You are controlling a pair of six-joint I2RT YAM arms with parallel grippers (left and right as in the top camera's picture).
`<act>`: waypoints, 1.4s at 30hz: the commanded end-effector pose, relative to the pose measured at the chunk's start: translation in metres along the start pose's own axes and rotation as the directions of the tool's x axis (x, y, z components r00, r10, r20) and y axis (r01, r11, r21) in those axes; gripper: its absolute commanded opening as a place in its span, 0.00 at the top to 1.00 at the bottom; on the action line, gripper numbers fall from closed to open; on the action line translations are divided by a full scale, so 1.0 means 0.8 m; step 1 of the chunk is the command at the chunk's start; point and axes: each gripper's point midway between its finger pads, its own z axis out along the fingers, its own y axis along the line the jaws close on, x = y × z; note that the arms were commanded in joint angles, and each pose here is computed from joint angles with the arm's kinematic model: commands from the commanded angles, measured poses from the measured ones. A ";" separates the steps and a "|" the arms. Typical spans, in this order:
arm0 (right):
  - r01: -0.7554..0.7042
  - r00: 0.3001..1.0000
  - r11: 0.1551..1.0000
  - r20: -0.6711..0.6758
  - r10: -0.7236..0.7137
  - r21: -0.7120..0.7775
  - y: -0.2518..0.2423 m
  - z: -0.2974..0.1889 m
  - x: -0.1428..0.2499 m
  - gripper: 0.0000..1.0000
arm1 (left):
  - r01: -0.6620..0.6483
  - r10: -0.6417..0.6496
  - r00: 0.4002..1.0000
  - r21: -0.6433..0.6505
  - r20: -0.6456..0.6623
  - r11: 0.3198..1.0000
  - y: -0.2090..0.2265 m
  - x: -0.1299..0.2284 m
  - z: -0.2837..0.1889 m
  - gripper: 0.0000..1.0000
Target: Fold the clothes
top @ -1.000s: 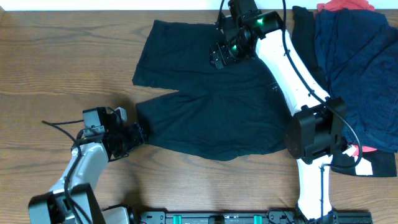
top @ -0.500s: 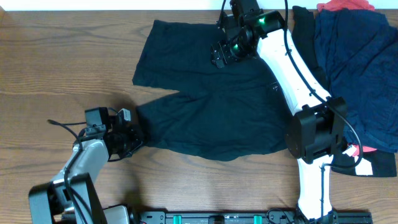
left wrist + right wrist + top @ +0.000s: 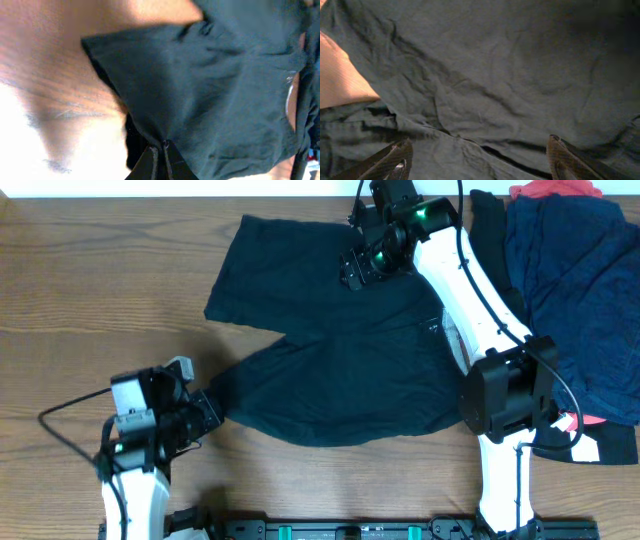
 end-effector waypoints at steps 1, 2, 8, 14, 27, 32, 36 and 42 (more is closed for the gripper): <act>-0.006 1.000 1.000 0.017 0.006 0.004 -0.006 -0.015 -0.002 0.17 | -0.041 0.043 0.993 -0.018 0.107 0.999 -0.006 -0.027 -0.014 0.94; -0.007 1.000 1.000 0.015 0.007 0.004 -0.006 -0.015 -0.001 0.18 | -0.043 0.046 0.989 -0.024 0.139 0.999 -0.007 -0.037 -0.016 0.94; -0.003 1.000 1.000 0.007 0.004 -0.005 -0.001 -0.014 0.001 0.18 | -0.111 0.110 0.948 -0.013 0.298 0.994 -0.017 -0.099 -0.010 0.94; 0.009 1.000 1.000 0.005 -0.009 -0.010 0.007 -0.013 0.002 0.19 | -0.114 0.112 0.946 -0.012 0.303 0.993 -0.004 -0.130 0.031 0.02; 0.019 1.000 1.000 -0.001 -0.019 -0.002 0.007 -0.012 0.004 0.18 | 0.030 -0.025 0.997 -0.076 0.070 0.997 0.029 -0.058 0.046 0.02; 0.025 1.000 1.000 0.000 -0.025 -0.003 0.007 -0.012 0.003 0.18 | 0.039 -0.043 0.998 -0.117 -0.034 0.992 0.034 -0.013 0.028 0.01; 0.026 1.000 1.000 0.000 -0.026 -0.003 0.008 -0.012 0.003 0.19 | 0.038 -0.061 0.994 -0.236 -0.092 0.971 0.062 0.009 0.023 0.05; 0.029 1.000 1.000 0.002 -0.029 -0.004 0.009 -0.012 0.003 0.20 | 0.053 -0.116 0.978 -0.332 -0.172 0.942 0.090 0.028 0.032 0.30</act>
